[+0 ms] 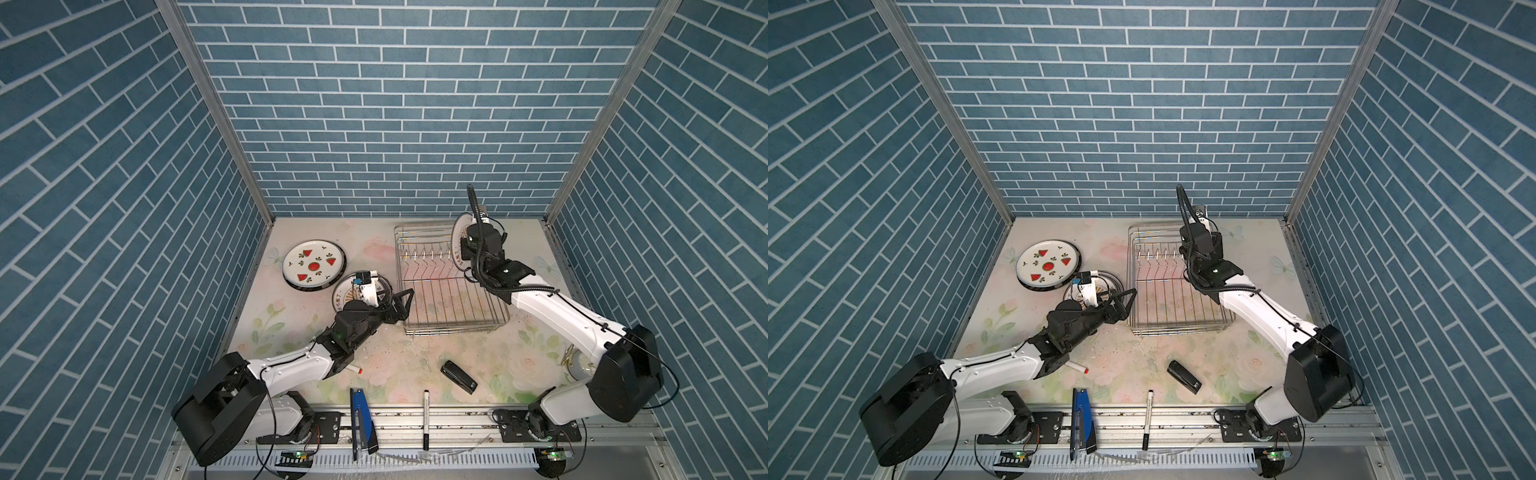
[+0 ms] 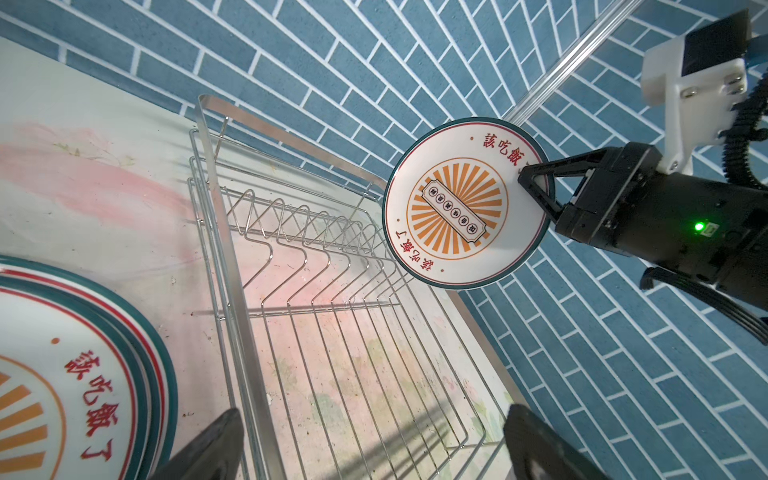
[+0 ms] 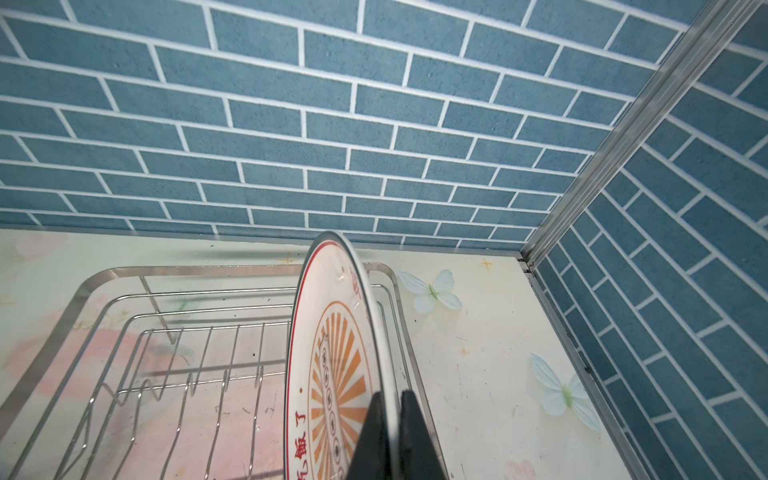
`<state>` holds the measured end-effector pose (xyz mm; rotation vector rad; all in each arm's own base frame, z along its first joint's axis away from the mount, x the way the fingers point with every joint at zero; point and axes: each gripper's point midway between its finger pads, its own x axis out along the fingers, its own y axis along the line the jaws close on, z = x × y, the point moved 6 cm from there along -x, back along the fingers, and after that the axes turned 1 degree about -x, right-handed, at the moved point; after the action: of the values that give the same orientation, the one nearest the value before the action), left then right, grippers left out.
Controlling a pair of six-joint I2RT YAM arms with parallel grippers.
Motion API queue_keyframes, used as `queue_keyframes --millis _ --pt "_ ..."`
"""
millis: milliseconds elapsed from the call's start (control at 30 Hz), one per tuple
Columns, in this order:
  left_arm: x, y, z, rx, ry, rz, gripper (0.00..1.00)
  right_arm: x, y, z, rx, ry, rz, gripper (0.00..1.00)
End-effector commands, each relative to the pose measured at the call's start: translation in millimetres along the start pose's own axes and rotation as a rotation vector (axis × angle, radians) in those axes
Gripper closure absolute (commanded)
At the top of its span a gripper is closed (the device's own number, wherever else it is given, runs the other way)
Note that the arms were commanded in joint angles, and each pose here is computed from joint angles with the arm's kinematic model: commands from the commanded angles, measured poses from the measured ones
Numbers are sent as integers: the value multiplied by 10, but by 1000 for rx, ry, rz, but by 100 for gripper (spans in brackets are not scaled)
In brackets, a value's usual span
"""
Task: Unload the plates from the dish rack
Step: 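Lift the sunburst plate out of the rack toward the left gripper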
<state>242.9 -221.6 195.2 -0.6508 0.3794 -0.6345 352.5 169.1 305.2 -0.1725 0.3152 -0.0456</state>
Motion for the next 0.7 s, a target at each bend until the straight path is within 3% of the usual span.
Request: queue_keyframes --millis 0,233,400,667 --pt "-29 -125 6 39 -5 -99 0 -221 -74 235 114 -127 84 100" --pt "-103 -167 24 49 -29 -145 0 -516 -141 229 235 -167 282 100" --pt "-193 -247 52 100 -46 -207 0 -734 -141 194 318 -178 479 100" --pt "-355 -253 110 69 -104 -226 0 -1007 -125 99 446 -178 798 100"
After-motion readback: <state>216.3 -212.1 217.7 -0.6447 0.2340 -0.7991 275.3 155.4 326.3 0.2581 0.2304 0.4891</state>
